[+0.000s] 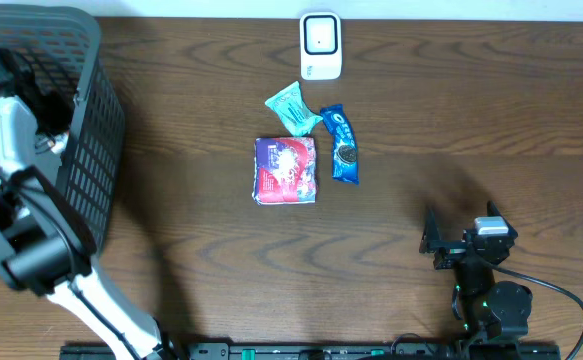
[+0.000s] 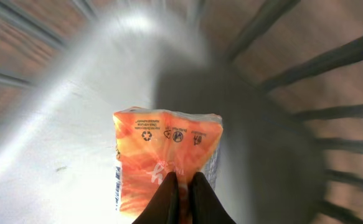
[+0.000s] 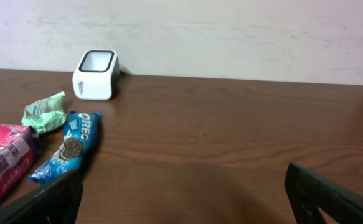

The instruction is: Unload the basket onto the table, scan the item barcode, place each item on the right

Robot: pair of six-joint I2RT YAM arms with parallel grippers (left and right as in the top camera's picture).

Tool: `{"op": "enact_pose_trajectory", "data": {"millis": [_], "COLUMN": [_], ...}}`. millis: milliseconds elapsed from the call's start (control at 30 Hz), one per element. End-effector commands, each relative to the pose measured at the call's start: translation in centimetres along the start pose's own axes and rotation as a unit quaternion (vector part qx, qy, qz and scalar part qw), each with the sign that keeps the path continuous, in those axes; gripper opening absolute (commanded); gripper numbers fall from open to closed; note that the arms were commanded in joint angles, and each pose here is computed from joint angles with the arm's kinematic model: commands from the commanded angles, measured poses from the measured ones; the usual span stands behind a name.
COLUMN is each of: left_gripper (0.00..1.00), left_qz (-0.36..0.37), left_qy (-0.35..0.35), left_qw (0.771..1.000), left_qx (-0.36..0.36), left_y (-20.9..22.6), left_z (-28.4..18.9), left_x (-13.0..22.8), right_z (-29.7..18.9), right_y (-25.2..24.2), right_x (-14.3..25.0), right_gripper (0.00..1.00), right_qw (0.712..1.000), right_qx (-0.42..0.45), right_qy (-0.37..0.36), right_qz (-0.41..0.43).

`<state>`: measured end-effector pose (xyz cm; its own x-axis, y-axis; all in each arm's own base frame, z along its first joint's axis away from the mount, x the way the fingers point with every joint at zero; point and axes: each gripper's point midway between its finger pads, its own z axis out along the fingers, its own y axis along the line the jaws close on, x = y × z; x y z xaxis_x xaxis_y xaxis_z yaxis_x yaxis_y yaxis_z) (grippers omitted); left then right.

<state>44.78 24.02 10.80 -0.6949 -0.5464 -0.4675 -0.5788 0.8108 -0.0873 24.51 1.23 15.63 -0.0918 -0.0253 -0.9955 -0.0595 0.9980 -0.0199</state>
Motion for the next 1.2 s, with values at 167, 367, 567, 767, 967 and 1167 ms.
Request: {"op": "enact_pose_trajectory", "data": {"millis": [167,367,567,767,967,1167], "left_gripper": [0.07,0.07,0.07,0.08,0.64,0.77], "left_qz": [-0.069,-0.031,0.041,0.052,-0.039,-0.093], "left_qy": [-0.234,-0.318,-0.297,-0.282,-0.354,-0.344], "left_qw": [0.967,0.91,0.869,0.905,0.929,0.934], "left_qx": [0.071,0.262,0.393,0.313,0.1,-0.019], "left_y": [-2.1,-8.5,-17.6,-19.8,-12.2,-4.8], "left_z": [-21.4,-35.1,-41.5,-38.0,-35.3,-32.3], "left_x": [-7.0,-5.2,0.6,2.1,-1.9,-3.9], "right_z": [0.0,0.0,0.0,0.0,0.0,0.0], "right_y": [-0.3,-0.3,-0.3,-0.3,-0.3,-0.3], "right_x": [0.1,0.1,0.1,0.1,0.1,0.1], "right_gripper": [0.99,0.99,0.99,0.99,0.99,0.99], "right_qw": [1.0,1.0,1.0,1.0,1.0,1.0], "right_qx": [0.007,0.007,0.007,0.007,0.007,0.007], "right_qy": [0.0,0.0,0.0,0.0,0.0,0.0], "right_qz": [0.004,0.004,0.004,0.004,0.004,0.004]}}
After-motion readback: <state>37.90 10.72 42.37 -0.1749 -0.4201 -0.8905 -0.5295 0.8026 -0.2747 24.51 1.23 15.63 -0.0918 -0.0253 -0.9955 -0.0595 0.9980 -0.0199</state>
